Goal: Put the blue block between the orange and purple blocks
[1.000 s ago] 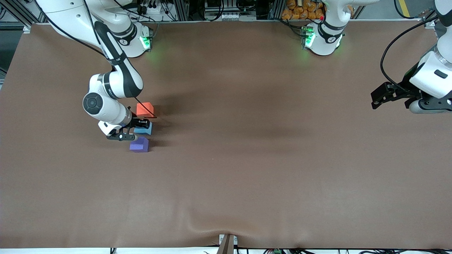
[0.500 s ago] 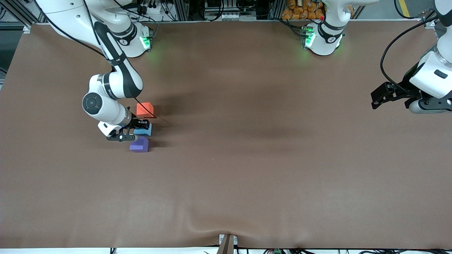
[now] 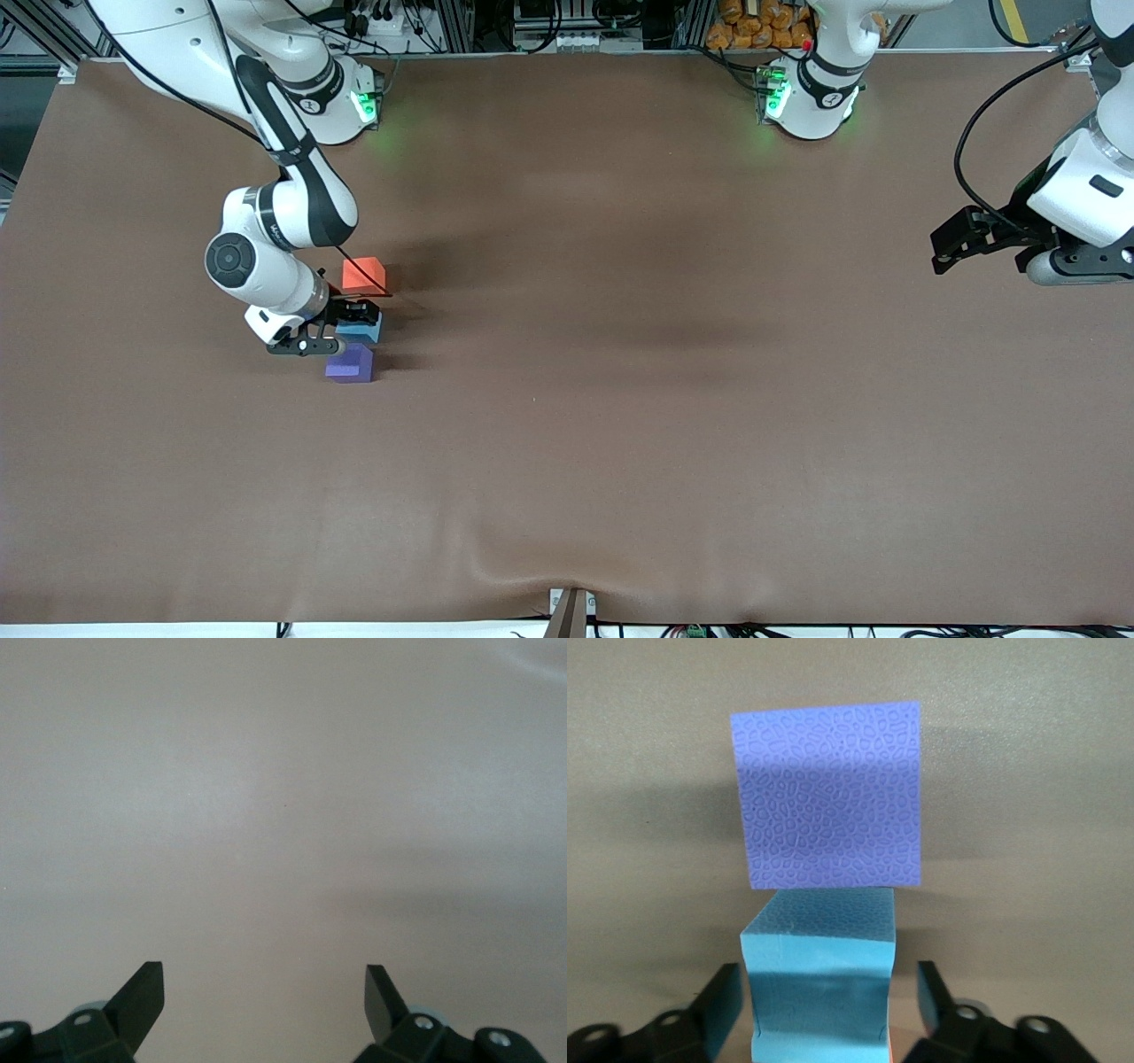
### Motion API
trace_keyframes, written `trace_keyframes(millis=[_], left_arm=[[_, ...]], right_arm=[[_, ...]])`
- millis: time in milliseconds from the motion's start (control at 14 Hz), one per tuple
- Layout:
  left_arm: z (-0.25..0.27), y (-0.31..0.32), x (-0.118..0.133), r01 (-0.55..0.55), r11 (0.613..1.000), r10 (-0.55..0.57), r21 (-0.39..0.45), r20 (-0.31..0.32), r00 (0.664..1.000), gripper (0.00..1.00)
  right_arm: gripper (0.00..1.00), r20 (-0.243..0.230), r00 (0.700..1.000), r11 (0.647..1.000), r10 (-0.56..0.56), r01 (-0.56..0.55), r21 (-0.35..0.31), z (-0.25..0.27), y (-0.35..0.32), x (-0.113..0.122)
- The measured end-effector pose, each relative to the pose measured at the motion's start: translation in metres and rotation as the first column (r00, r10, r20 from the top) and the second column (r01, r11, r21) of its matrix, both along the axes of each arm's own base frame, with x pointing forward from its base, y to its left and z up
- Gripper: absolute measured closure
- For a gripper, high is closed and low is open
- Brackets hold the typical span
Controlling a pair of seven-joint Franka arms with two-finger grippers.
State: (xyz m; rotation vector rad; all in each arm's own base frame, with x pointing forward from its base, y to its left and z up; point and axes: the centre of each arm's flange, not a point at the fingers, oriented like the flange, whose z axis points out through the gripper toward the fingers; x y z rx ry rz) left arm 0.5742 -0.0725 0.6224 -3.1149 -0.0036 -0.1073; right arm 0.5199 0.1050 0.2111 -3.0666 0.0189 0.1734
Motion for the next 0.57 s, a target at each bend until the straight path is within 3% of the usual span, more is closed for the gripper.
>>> trace_keyframes(millis=[71, 286, 571], left_arm=[[0.0, 0.001, 0.0, -0.002, 1.0, 0.002, 0.0, 0.0, 1.0, 0.0], [0.0, 0.004, 0.001, -0.007, 1.0, 0.007, 0.0, 0.0, 1.0, 0.0], [0.0, 0.004, 0.001, -0.008, 1.0, 0.008, 0.0, 0.001, 1.0, 0.0]], right_arm=[[0.0, -0.007, 1.0, 1.0, 0.003, -0.003, 0.001, 0.005, 0.001, 0.002], [0.0, -0.04, 0.999, 1.0, 0.007, -0.006, 0.011, 0.049, 0.0, 0.014], [0.0, -0.069, 0.997, 0.999, -0.024, 0.027, 0.035, 0.17, -0.032, 0.044]])
